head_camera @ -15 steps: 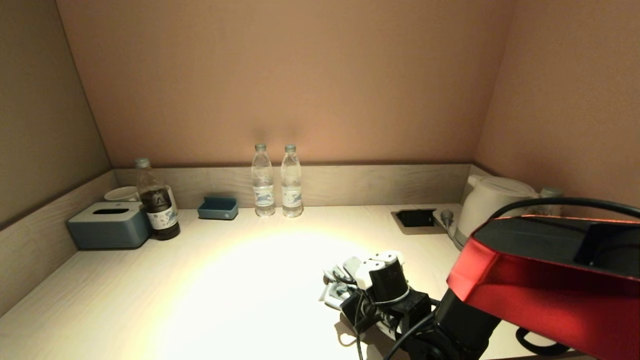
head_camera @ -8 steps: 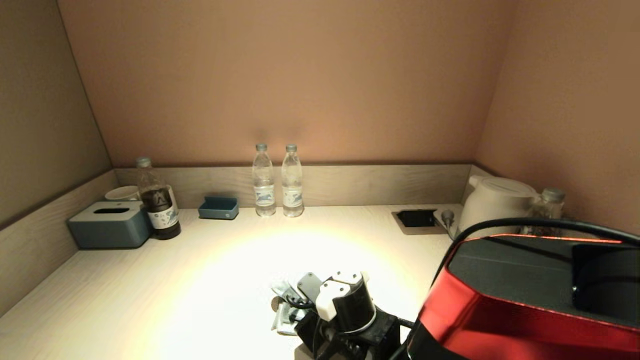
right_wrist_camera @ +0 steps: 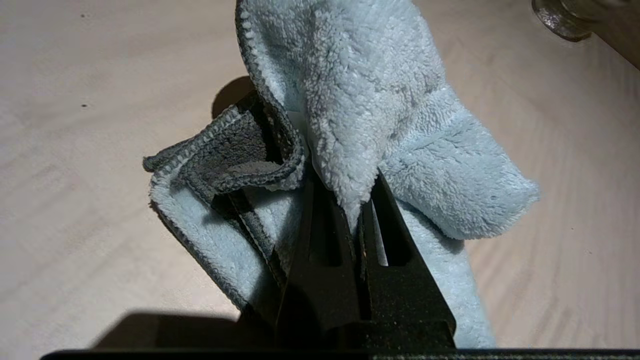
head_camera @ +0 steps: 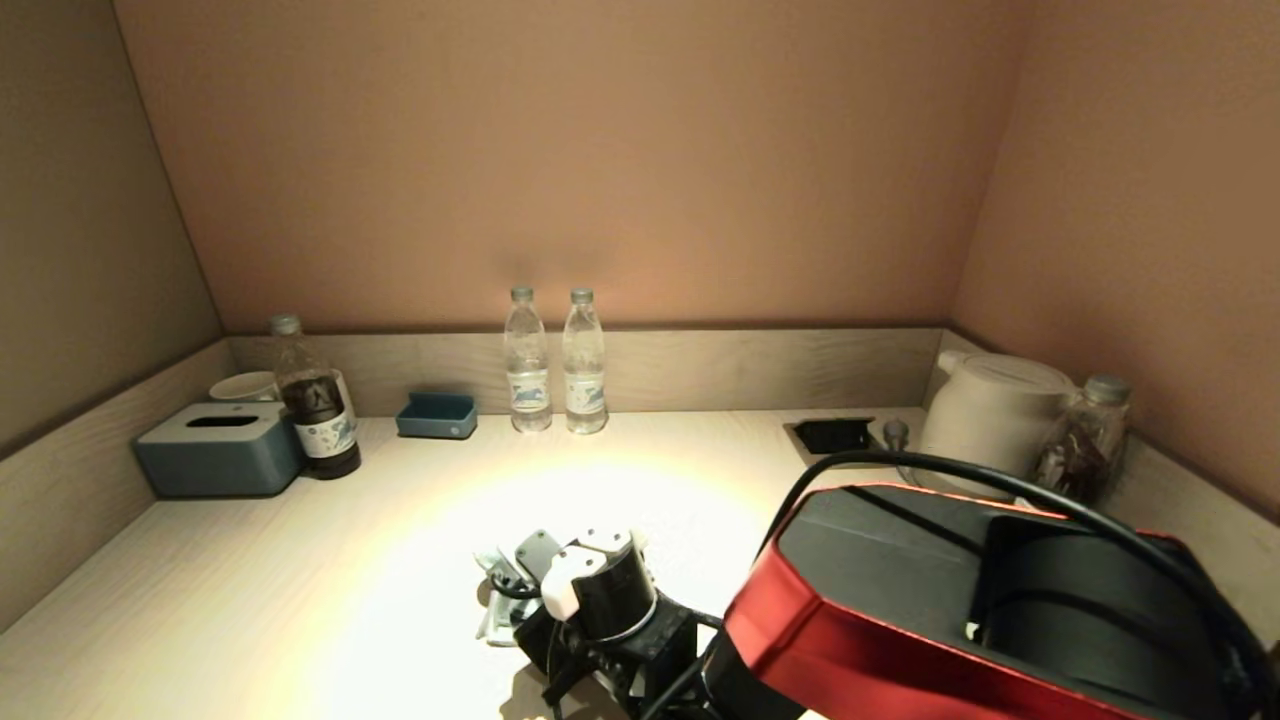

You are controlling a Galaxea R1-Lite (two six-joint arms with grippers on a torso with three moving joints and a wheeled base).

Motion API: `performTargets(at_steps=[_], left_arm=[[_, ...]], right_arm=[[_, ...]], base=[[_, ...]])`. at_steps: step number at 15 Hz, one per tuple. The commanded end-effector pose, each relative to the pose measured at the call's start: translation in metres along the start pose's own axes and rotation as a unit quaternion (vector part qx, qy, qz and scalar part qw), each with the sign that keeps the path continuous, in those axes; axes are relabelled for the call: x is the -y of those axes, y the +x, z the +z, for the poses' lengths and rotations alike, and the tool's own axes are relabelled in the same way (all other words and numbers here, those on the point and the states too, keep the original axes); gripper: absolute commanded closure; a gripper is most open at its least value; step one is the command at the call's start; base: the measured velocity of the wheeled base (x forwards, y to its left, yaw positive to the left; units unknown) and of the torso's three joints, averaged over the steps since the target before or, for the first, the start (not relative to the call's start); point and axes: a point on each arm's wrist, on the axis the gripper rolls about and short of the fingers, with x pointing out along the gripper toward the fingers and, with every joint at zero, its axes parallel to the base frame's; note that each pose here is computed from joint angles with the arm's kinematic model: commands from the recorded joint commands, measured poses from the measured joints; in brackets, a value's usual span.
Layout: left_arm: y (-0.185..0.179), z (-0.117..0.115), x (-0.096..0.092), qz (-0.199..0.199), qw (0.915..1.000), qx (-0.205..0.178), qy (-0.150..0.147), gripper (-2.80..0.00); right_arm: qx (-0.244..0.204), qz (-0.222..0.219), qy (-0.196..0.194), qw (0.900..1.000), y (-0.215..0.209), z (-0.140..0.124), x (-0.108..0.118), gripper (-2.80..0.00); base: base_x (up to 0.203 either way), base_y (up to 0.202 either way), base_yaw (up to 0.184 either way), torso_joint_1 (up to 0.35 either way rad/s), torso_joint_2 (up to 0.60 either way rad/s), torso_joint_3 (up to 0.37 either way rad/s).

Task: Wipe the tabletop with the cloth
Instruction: Sweep the stains on the table

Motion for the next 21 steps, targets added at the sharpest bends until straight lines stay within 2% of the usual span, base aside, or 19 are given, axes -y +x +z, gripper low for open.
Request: performTargets(at_steps=[1,5,6,8,10,12,13,16,19,21], left_arm=[[0.000,0.000,0.000,0.000,1.0000,0.000,0.000,0.00],[0.000,0.000,0.000,0.001,1.0000,0.000,0.000,0.00],[0.000,0.000,0.000,0.001,1.0000,0.000,0.000,0.00],[0.000,0.000,0.000,0.001,1.0000,0.000,0.000,0.00],[0.000,0.000,0.000,0.001,1.0000,0.000,0.000,0.00],[0.000,0.000,0.000,0.001,1.0000,0.000,0.000,0.00],[0.000,0.000,0.000,0.000,1.0000,0.000,0.000,0.00],[0.000,0.000,0.000,0.001,1.0000,0.000,0.000,0.00],[0.000,0.000,0.000,0.001,1.0000,0.000,0.000,0.00],[0.000,0.000,0.000,0.001,1.0000,0.000,0.000,0.00]], right_arm=[[-0.009,0.010,-0.007,1.000,0.013,-0.005,-0.012,0.00],[0.003,0.028,-0.015,1.000,0.014,0.004,-0.031,0.00],[0.013,0.045,-0.022,0.999,0.010,0.011,-0.049,0.00],[0.016,0.049,-0.024,0.998,0.009,0.014,-0.054,0.00],[0.032,0.076,-0.036,0.996,-0.002,0.022,-0.085,0.00],[0.030,0.072,-0.037,0.996,-0.002,0.021,-0.089,0.00],[0.026,0.065,-0.035,0.997,-0.002,0.018,-0.086,0.00],[-0.007,0.025,-0.026,0.999,-0.001,0.003,-0.052,0.00],[-0.006,0.020,-0.024,0.999,-0.002,0.002,-0.048,0.00],[-0.030,-0.029,-0.004,0.999,0.000,-0.014,0.000,0.00]], base=[[0.000,0.000,0.000,0.000,0.00,0.000],[0.000,0.000,0.000,0.000,0.00,0.000],[0.000,0.000,0.000,0.000,0.00,0.000],[0.000,0.000,0.000,0.000,0.00,0.000],[0.000,0.000,0.000,0.000,0.00,0.000],[0.000,0.000,0.000,0.000,0.00,0.000],[0.000,0.000,0.000,0.000,0.00,0.000],[0.000,0.000,0.000,0.000,0.00,0.000],[0.000,0.000,0.000,0.000,0.00,0.000],[0.000,0.000,0.000,0.000,0.00,0.000]])
